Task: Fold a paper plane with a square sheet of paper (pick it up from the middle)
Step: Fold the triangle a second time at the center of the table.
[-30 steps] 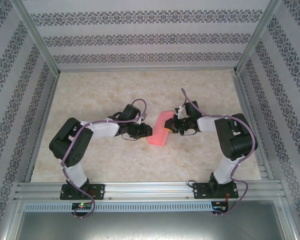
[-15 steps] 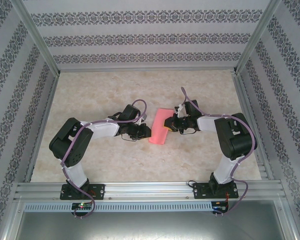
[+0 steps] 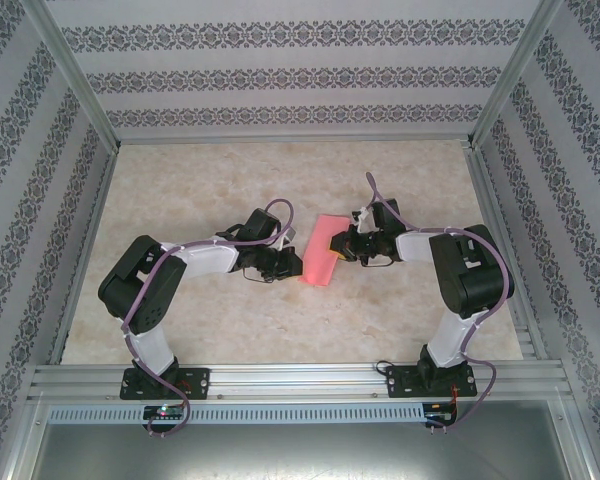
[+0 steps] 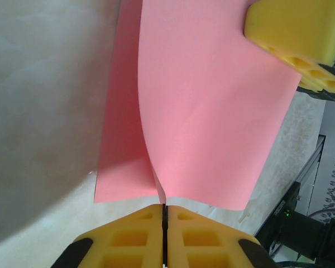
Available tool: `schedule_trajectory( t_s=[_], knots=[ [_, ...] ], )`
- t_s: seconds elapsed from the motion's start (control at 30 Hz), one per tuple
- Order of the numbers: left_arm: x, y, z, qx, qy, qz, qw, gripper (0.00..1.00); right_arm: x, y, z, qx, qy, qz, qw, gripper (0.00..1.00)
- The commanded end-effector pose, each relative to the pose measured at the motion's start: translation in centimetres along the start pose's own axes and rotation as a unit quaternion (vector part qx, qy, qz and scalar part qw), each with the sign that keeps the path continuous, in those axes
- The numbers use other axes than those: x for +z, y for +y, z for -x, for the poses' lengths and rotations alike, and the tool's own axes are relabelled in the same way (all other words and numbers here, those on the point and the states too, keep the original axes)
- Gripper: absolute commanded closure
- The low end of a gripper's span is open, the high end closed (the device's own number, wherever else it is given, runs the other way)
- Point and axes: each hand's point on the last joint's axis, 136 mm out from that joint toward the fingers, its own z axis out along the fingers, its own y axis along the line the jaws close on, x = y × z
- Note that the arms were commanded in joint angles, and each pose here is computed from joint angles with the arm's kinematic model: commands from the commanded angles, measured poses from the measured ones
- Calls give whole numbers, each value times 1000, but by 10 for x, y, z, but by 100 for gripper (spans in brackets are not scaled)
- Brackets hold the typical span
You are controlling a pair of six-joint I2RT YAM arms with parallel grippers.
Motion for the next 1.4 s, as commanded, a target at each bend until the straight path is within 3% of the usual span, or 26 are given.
schedule_trajectory(
  t_s=[0.0,0.57,0.97,1.37],
  knots=[
    [1,-10,-1,8,7,-9,1000,93,-1,-1,-3,-4,7,9,1000,91],
    [20,-24,18,8,11,-31,999,96,2,-13,-7,-35,26,-37,998,89],
    [35,-13,18,1,24,-26,999,95,-16,-11,-1,-55,11,-91,994,65],
    [37,-12,17,2,28,-28,999,95,-41,-25,16,-57,-17,-158,986,56]
  ],
)
